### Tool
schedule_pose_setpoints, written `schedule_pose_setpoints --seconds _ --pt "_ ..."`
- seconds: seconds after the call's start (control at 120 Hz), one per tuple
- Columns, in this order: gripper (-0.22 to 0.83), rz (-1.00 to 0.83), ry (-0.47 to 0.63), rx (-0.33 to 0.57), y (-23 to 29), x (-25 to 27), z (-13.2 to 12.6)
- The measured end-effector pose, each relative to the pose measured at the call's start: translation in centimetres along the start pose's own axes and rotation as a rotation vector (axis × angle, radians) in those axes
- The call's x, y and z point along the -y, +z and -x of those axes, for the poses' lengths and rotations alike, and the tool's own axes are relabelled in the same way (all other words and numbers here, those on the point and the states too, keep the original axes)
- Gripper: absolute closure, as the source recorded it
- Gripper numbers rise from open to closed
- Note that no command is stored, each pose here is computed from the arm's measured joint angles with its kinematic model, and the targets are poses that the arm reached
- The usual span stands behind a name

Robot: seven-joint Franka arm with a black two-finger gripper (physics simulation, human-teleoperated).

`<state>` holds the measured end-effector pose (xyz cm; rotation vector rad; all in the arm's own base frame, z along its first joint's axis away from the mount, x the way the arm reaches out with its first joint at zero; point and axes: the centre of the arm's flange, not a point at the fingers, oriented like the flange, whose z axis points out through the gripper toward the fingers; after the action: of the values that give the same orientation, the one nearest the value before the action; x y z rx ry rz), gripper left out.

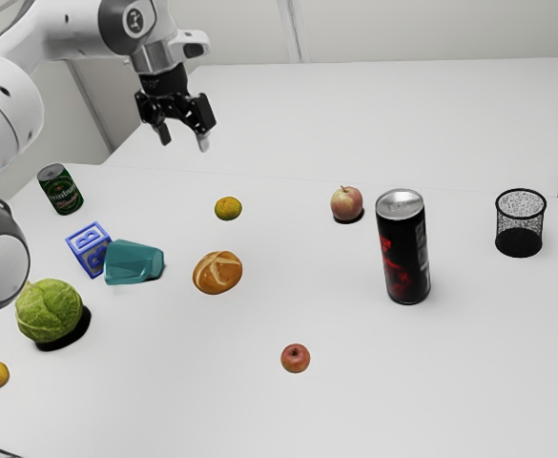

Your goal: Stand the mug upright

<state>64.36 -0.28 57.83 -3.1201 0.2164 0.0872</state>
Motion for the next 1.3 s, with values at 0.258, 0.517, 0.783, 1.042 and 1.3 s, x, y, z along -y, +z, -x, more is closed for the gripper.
schedule_pose_setpoints --seconds 0.258,0.517,0.783,1.042,1.3 --pt "0.0 -0.004 -0.006 0.032 0.8 -0.4 0.8" --pt "0.0 0.107 -0.13 0.036 8.1 4.5 9.0" --pt "0.0 0.154 -0.266 -0.09 12.6 12.2 13.7" --pt "0.0 0.173 -0.304 -0.147 16.4 16.3 15.3" --pt "0.0 0.219 -0.312 -0.214 19.6 19.9 16.0"
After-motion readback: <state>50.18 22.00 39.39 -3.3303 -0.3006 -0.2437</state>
